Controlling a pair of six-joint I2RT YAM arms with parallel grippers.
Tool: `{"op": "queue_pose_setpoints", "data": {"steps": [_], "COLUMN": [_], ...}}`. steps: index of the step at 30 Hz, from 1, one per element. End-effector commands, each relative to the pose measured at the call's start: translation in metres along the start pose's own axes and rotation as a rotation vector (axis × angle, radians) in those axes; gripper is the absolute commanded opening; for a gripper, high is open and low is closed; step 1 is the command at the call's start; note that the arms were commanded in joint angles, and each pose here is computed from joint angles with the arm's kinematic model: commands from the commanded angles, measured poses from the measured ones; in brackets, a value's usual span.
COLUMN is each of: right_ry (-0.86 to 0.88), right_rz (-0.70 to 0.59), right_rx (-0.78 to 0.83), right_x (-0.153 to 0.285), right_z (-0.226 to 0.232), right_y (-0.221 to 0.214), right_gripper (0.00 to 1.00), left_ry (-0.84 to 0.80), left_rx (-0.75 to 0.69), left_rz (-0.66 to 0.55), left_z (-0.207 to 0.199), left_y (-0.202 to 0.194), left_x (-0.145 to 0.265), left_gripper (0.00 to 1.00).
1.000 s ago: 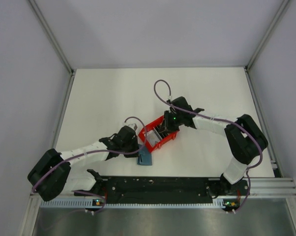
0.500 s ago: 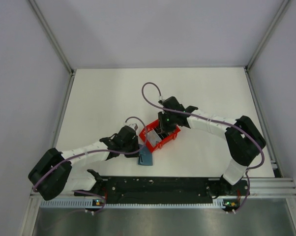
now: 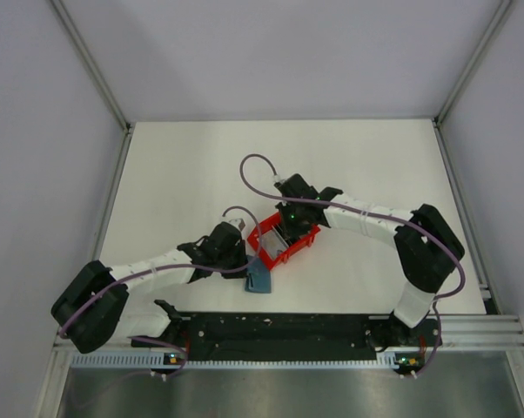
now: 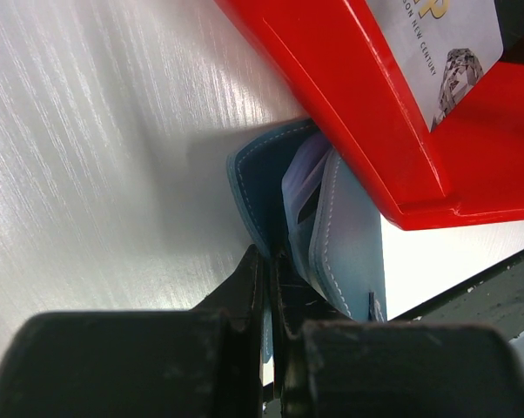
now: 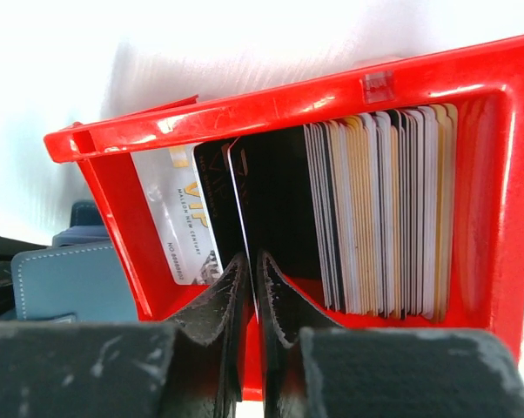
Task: Put the credit cards into the card holder
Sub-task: Pick up the credit card from the storage box.
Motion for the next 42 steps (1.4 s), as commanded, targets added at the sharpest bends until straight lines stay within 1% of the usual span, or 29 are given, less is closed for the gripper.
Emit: {"op": "queue_pose_setpoints", "data": {"steps": [1,3,8,13,17,22,28,32,35,39,42], "right_ry": [-0.010,-0.004,-0.002,-0.059,-0.105,-0.149,-0.222,-0.191,-0.131,-0.025,0.002], "right_rz": [-0.036,-0.044,-0.098,-0.199,-0.246,-0.275,-0.338,-0.389,-0.403,-0.384,-0.381], "right_rx": [0.044,0.049,0.075,0.077,0.049,0.015,-0.043,-0.080,-0.104,-0.129,-0.153], "right_x": [0.005,0.009,0.025,0.055,0.070,0.077,0.085,0.088,0.090,0.086,0.083], "right_z": [0.004,0.005,0.008,0.005,0.001,0.002,0.018,0.030,0.036,0.048,0.052], "right_y": [0.014,0.016,0.024,0.035,0.035,0.032,0.025,0.024,0.024,0.018,0.013], "right_gripper": [0.04,0.00,0.00,0.00,0.00,0.00,0.00,0.00,0.00,0.00,0.00], "left_ry": [-0.026,-0.029,-0.025,-0.030,-0.035,-0.033,-0.017,-0.011,-0.010,-0.014,-0.018], "left_rx": [-0.014,-0.016,-0.013,-0.015,-0.019,-0.026,-0.019,-0.024,-0.026,-0.023,-0.023], "left_rz": [-0.012,-0.012,-0.013,-0.019,-0.023,-0.031,-0.034,-0.046,-0.053,-0.063,-0.066], "left_z": [-0.009,-0.010,-0.008,-0.010,-0.015,-0.018,-0.014,-0.013,-0.014,-0.014,-0.013], "left_y": [0.006,0.006,0.005,0.006,0.008,0.011,0.008,0.009,0.009,0.009,0.007], "left_x": [-0.001,0.000,0.000,0.003,0.007,0.013,0.022,0.030,0.036,0.043,0.049], "left_gripper": [0.00,0.00,0.00,0.00,0.00,0.00,0.00,0.00,0.00,0.00,0.00]}}
Point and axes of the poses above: each gripper's point midway between its finger pads, its own x axis back along the fingers, its own z axis along the line the jaws close on, y = z × x, the point moved 6 cm from there along x, back along the fingers, and after that the axes turned 14 degrees about x, right-handed, at the moved point
